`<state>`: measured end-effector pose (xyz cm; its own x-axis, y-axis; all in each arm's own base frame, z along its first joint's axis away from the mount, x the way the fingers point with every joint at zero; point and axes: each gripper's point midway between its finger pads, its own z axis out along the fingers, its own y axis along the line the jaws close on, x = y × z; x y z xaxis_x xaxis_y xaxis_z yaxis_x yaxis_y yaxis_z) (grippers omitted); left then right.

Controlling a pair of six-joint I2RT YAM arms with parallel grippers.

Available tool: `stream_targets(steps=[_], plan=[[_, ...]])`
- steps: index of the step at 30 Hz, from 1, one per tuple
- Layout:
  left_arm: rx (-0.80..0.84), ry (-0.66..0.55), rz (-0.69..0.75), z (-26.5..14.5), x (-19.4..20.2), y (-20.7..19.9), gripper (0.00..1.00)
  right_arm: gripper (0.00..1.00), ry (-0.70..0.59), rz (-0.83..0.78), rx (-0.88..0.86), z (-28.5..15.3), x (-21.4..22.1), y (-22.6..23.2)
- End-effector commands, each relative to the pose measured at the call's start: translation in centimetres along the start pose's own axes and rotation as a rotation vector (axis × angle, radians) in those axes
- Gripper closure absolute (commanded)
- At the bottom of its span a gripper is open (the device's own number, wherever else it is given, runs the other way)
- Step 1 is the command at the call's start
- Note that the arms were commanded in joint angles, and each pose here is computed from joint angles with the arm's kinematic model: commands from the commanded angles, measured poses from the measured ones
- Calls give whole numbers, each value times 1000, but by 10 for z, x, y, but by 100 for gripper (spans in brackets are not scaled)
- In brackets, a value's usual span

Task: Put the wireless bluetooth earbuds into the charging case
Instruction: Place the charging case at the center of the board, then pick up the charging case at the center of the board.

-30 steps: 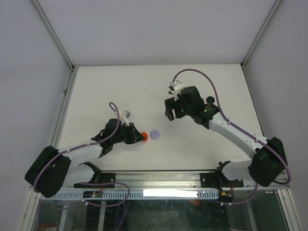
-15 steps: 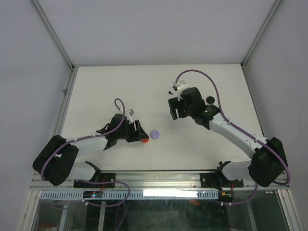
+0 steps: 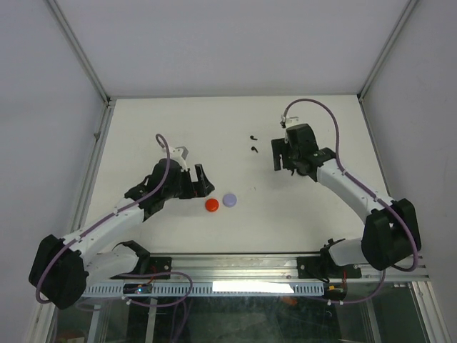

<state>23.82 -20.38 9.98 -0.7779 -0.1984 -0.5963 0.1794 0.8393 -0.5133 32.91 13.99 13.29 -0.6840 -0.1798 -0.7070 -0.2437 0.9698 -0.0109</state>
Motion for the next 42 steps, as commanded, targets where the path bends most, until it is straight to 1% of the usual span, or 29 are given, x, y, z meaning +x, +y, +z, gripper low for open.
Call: stream_targets(steps=[1,4,6,8,10,12,14,17,21,26,31,37,42], plan=[[-51,-152,141,-31,-47,-4,1,26,53,113,81,11,3,-33],[-67,-224,225,-42,-67,-6,1,27,95,172,82,23,6,-50],[-88,-248,292,-46,-79,-6,1,26,114,202,65,32,5,-58],[-122,-260,354,-45,-88,-2,1,26,130,208,42,39,2,-64],[-160,-260,411,-42,-94,4,1,26,120,198,24,47,-3,-72],[-188,-257,439,-36,-95,10,1,27,109,205,-9,54,-8,-76],[-190,-248,439,-30,-94,15,1,27,91,217,-32,59,-16,-83],[-185,-239,431,-30,-93,18,1,27,99,207,-75,69,-19,-85],[-213,-258,438,-35,-93,26,1,28,151,212,-139,84,-11,-83],[-215,-282,427,-42,-95,28,1,29,225,213,-170,92,9,-82],[-212,-294,421,-44,-98,28,1,29,288,241,-189,84,24,-76],[-210,-295,408,-45,-99,30,1,29,313,285,-182,61,35,-71],[-203,-290,404,-44,-98,30,1,29,354,310,-141,44,52,-72]])
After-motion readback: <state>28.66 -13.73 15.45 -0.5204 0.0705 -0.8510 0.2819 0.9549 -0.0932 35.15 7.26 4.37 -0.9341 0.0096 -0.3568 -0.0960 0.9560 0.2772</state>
